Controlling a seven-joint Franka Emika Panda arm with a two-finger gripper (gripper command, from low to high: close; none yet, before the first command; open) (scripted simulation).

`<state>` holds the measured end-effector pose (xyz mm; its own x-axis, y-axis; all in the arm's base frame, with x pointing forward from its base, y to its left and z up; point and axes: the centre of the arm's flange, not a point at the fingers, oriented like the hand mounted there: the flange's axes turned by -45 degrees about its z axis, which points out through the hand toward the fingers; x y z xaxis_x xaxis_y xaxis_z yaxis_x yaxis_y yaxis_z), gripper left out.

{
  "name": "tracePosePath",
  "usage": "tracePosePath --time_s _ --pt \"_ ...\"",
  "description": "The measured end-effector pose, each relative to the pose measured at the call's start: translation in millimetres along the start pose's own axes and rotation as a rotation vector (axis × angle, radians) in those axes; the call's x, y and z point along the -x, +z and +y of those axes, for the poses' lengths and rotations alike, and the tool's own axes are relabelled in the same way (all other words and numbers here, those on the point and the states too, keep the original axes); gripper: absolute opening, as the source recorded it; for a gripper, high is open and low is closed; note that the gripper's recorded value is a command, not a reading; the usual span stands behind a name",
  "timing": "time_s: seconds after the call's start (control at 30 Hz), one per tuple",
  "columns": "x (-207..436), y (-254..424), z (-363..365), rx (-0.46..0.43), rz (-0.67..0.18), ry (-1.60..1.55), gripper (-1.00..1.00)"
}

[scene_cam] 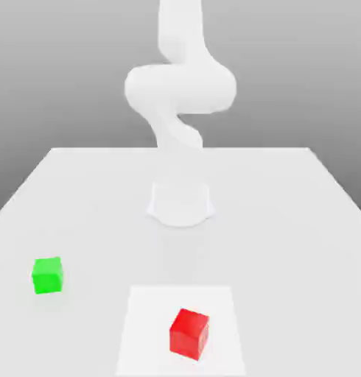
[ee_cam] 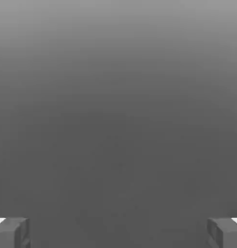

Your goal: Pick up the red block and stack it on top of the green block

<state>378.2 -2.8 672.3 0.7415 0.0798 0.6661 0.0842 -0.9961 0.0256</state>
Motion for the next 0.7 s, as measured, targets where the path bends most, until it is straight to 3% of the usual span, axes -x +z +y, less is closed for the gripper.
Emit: tracePosePath --time_s 0.33,0.7 --pt "54 190 -7 -0.163 -0.258 -0.385 0.0" --pt "182 342 -26 -0.335 -0.514 -0.816 0.0"
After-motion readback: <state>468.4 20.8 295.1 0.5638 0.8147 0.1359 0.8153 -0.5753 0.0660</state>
